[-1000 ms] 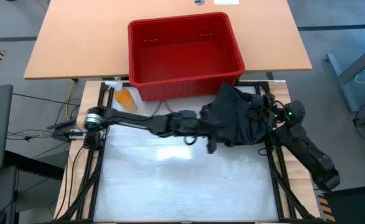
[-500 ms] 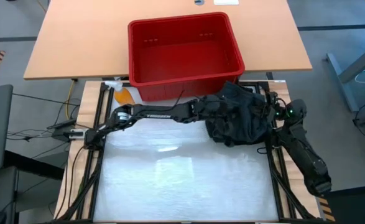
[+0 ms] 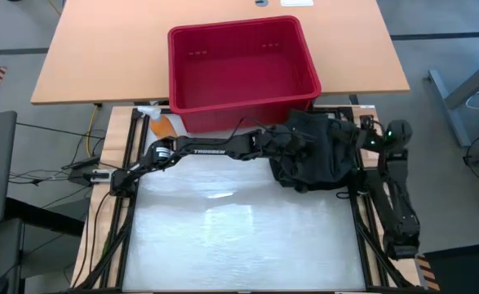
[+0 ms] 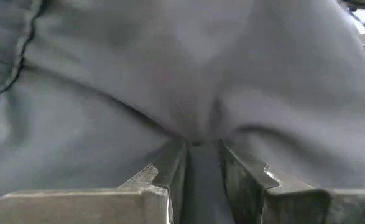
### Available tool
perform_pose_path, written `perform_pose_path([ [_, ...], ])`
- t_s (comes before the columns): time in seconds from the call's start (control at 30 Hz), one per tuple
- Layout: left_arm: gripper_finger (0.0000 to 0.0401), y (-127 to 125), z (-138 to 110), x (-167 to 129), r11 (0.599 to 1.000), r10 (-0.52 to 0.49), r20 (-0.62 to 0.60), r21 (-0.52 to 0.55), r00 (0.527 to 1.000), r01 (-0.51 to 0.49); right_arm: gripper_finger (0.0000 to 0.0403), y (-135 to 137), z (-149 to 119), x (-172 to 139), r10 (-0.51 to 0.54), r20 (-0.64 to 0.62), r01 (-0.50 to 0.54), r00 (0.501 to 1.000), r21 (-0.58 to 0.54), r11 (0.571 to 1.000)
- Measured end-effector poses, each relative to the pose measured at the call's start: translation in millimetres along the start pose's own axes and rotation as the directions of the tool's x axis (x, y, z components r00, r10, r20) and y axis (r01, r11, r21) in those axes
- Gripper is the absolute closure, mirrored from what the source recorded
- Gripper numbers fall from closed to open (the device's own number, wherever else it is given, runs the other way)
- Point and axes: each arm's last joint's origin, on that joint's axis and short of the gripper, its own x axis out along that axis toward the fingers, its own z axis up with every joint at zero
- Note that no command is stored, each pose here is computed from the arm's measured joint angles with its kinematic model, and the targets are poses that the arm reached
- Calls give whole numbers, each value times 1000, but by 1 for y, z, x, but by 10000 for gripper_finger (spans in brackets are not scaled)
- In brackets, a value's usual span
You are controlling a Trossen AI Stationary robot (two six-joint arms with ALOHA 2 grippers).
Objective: Fold laundry
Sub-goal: Stack the black shorts on top of the black shirt
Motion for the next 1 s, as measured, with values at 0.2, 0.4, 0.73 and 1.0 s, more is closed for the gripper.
perform_pose_path([
  [0.2,315,0,-1,0,1000,-8,-6,0,1000,8,150,21,12,-9,-201,-25,202,979,36,979],
  [0.4,315,-1,-1,0,1000,-18,-7,0,1000,18,155,48,23,-19,-701,-73,683,709,-176,709],
  [0.73,315,-1,1,0,1000,-19,11,-7,1000,20,155,125,58,-28,-815,231,829,532,-338,446],
  [1.0,315,0,13,-3,1000,-29,59,-3,998,29,159,144,54,-20,-556,55,545,830,-293,785],
])
